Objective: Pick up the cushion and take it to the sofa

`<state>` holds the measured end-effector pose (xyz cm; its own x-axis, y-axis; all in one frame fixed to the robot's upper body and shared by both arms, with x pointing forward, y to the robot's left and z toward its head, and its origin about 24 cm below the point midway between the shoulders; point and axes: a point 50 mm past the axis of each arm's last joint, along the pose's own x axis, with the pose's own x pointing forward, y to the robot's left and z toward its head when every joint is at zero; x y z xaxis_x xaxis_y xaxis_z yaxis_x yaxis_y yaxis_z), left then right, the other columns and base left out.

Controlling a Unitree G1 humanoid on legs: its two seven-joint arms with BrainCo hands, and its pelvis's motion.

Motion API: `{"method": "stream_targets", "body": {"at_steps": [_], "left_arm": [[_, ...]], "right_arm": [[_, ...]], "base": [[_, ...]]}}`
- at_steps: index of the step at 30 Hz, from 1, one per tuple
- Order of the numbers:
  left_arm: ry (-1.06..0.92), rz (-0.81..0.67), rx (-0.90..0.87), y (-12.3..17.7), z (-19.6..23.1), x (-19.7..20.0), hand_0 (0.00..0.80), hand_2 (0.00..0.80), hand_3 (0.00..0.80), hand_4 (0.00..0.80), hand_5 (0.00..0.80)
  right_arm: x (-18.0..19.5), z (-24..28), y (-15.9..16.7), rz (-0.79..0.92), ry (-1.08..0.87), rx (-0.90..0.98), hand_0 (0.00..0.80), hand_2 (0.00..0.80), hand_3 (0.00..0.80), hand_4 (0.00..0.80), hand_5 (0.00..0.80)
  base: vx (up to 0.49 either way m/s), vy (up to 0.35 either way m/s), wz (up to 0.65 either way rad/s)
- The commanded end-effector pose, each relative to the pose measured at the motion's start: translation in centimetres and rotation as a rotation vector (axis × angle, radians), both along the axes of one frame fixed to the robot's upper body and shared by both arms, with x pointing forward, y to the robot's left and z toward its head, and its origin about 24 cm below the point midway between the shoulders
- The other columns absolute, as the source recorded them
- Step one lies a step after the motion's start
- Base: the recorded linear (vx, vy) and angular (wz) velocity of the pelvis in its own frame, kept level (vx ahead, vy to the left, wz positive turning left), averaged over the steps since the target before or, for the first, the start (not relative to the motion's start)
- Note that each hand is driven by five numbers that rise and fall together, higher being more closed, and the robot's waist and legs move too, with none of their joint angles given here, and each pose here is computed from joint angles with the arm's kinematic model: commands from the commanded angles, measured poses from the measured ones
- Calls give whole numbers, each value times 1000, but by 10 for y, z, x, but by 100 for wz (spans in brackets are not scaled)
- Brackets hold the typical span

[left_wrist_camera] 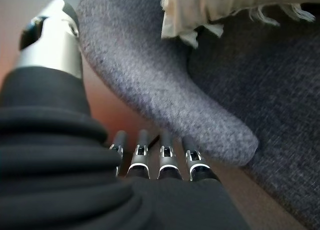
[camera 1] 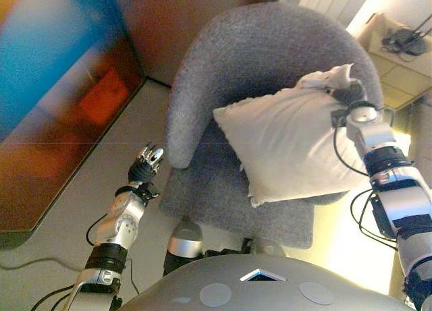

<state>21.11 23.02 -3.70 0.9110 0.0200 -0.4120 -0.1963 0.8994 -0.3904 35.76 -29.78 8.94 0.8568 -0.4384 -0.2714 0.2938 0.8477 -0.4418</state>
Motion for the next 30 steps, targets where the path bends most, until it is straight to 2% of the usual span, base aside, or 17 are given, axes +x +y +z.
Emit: {"method": "stream_targets", "body": {"at_steps": [1,7,8,9,10,18,30], "left_arm": [[-195,-60,-22,-7,37,28,0,0,0,0,0],[-259,-53,-50,-13,49,36,0,0,0,0,0],[-262,-52,-52,-14,50,36,0,0,0,0,0],[-265,-52,-55,-15,50,36,0,0,0,0,0],[-266,-53,-58,-15,51,36,0,0,0,0,0],[-270,-54,-58,-17,52,33,0,0,0,0,0],[-217,-55,-65,-23,41,17,0,0,0,0,0]], "right_arm": [[0,84,-52,-167,-242,-87,800,800,800,800,800],[-4,95,-68,-201,-248,-80,800,800,800,800,800],[-5,96,-69,-213,-253,-75,725,725,725,725,725],[-6,98,-71,-219,-258,-72,411,411,411,411,411],[-6,99,-73,-227,-266,-70,0,0,0,0,0],[-11,97,-76,-262,-289,-72,0,0,0,0,0],[-28,124,-92,-418,-480,-108,0,0,0,0,0]], "base": [[-155,-19,13],[-105,-14,6],[-35,-12,0],[0,0,0],[-30,-16,-2],[19,-2,0],[96,20,-5]]}}
